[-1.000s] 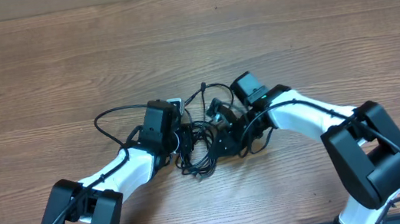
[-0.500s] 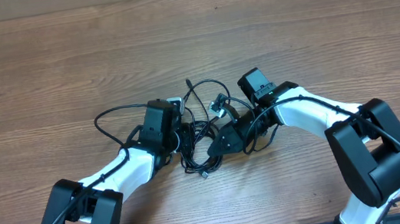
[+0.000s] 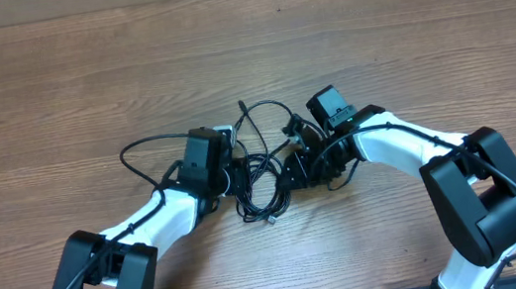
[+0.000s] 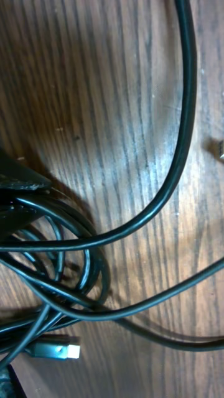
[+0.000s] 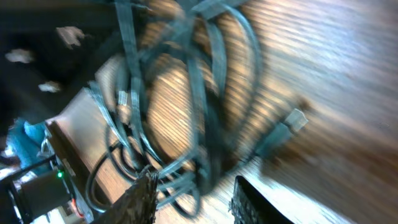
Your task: Untangle cables
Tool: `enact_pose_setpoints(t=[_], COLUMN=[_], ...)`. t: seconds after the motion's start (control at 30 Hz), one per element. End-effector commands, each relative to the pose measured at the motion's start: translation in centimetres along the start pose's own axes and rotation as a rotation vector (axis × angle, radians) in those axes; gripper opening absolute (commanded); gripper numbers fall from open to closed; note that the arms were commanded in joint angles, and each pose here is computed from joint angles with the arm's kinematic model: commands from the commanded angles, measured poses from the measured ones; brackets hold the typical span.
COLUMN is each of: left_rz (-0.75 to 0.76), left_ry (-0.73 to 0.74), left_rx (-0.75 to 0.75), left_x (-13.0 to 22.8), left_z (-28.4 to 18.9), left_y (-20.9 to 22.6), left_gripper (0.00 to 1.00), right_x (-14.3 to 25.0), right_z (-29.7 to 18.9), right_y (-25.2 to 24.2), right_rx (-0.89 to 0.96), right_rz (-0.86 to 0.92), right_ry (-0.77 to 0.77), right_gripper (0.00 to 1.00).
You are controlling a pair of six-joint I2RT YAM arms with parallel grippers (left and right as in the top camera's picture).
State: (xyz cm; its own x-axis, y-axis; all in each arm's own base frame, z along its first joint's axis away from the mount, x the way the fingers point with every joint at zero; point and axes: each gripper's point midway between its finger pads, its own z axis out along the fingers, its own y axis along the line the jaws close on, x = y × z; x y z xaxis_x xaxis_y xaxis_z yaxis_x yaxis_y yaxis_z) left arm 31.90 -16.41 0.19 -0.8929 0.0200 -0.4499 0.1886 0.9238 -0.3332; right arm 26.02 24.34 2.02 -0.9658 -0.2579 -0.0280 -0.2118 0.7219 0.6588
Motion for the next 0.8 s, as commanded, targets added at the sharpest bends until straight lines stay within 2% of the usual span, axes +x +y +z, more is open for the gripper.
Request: enact_pose_setpoints(t=[0.0,0.17,0.37,0.5,0.53,0.6,0.67,0.73,0.77], left_rz=[0.032,0.056,0.053,0.045,0.044,0.041,0.038,0.037,0.036], left_ry=[-0.027,-0.107,-0.104,-0.096,-0.096,-0.088,-0.08,-0.076,-0.076], left_rx=[0.081,0.227,0.209,0.181,0.18,0.177,0.173,0.168,0.164], left_x=[-2.6,-7.2,-7.3,-7.1,-7.1,-6.9,-6.7,-6.6,-6.6], left_z=[-1.0,-4.4,-4.7,-4.6,-4.6,-4.5,-4.5,-4.5,-4.5], left_y=[-1.1,-4.5,-4.4,-3.8,-3.8,-3.7,-3.6,-3.5,-3.5], left_gripper=[0.04,0.04,0.04,0.12,0.18,0.39,0.56,0.65,0.71], right_x=[-1.6,-2.1,-2.1,-2.3,-2.3,-2.3,-2.3,-2.3,-2.3], right_z=[-1.7,-3.4,-3.7,-3.7,-3.7,-3.7,-3.7,-3.7,-3.7], right_y=[-0.9,-1.3,-1.5,-1.5,-1.5,-1.5,-1.5,-1.5,-1.5], right_rx=[0.056,0.066,0.068,0.07,0.07,0.07,0.07,0.07,0.07], right_rz=[0.083,0.143,0.154,0.148,0.148,0.149,0.148,0.148,0.148], right_ry=[-0.036,-0.031,-0.03,-0.038,-0.038,-0.037,-0.038,-0.038,-0.038], right_gripper=[0.37,0.36,0.38,0.52,0.55,0.58,0.61,0.64,0.7])
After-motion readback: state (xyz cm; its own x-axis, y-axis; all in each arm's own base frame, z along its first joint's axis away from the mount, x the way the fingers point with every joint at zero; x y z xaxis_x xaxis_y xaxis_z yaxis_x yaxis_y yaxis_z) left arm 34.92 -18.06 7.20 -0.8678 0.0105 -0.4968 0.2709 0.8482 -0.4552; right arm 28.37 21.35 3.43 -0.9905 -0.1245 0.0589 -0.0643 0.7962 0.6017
